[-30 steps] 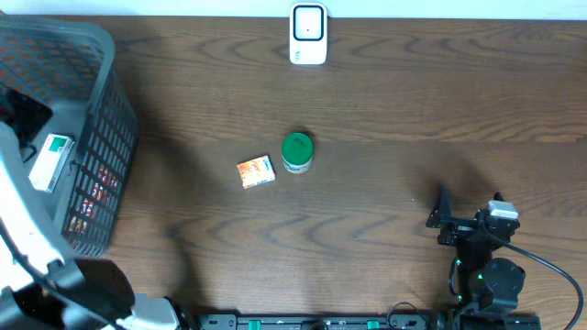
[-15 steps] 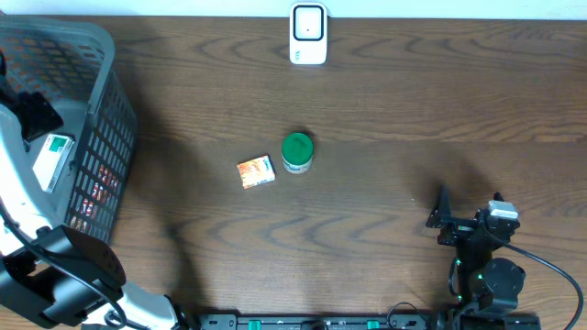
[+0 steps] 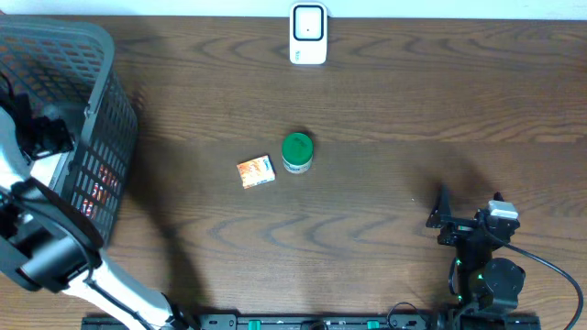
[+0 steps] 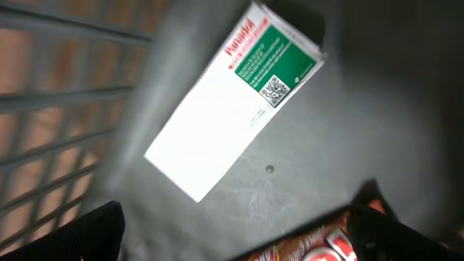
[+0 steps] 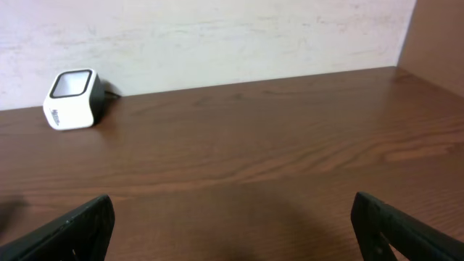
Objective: Scan the item barcode
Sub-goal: 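Reach into the basket and grasp the white Panadol box with left gripper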
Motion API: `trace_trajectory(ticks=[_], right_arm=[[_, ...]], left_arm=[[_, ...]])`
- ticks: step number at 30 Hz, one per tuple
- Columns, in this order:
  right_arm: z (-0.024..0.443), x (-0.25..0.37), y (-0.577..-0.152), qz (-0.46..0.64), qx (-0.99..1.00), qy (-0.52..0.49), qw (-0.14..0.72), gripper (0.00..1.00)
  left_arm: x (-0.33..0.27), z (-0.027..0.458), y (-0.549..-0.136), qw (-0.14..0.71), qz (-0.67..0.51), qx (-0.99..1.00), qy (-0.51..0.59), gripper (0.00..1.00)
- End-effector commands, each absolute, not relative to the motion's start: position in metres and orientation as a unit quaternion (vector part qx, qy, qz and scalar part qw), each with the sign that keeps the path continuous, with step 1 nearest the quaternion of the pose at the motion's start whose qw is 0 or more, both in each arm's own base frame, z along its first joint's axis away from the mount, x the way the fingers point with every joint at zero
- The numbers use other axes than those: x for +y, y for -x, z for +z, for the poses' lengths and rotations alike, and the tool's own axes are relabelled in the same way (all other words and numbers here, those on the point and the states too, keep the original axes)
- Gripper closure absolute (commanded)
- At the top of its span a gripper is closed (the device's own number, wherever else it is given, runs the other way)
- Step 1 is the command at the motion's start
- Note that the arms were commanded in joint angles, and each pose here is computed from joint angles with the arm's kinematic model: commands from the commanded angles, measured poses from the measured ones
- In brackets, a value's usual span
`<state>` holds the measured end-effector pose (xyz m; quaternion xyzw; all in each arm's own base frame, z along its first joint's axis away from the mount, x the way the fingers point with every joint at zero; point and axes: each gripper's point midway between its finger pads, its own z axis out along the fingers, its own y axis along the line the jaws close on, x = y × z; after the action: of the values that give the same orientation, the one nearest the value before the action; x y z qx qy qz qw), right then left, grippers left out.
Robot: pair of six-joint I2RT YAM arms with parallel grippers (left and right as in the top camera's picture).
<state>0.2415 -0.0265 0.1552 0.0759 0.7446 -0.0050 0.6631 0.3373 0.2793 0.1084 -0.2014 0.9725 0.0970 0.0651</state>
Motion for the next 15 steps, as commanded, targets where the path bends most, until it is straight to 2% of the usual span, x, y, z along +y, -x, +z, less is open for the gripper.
trace_trajectory(ticks=[1,11,15], right_arm=[[0.155,-0.028,-0.241,-0.011,0.744,-0.073,0.664,0.01],[0.155,-0.028,-0.241,-0.011,0.744,-0.073,0.664,0.01],[0.155,-0.028,-0.241,-0.011,0.744,-0.073,0.664,0.01]], left_arm=[[0.279,0.081,-0.339,0.047,0.072,0.981,0.173,0.02],[0.286,0.037,-0.343,0.021,0.063,0.987,0.148,0.02],[0.298,0.035,-0.341,0.023,0.079,0.985,0.153,0.02]])
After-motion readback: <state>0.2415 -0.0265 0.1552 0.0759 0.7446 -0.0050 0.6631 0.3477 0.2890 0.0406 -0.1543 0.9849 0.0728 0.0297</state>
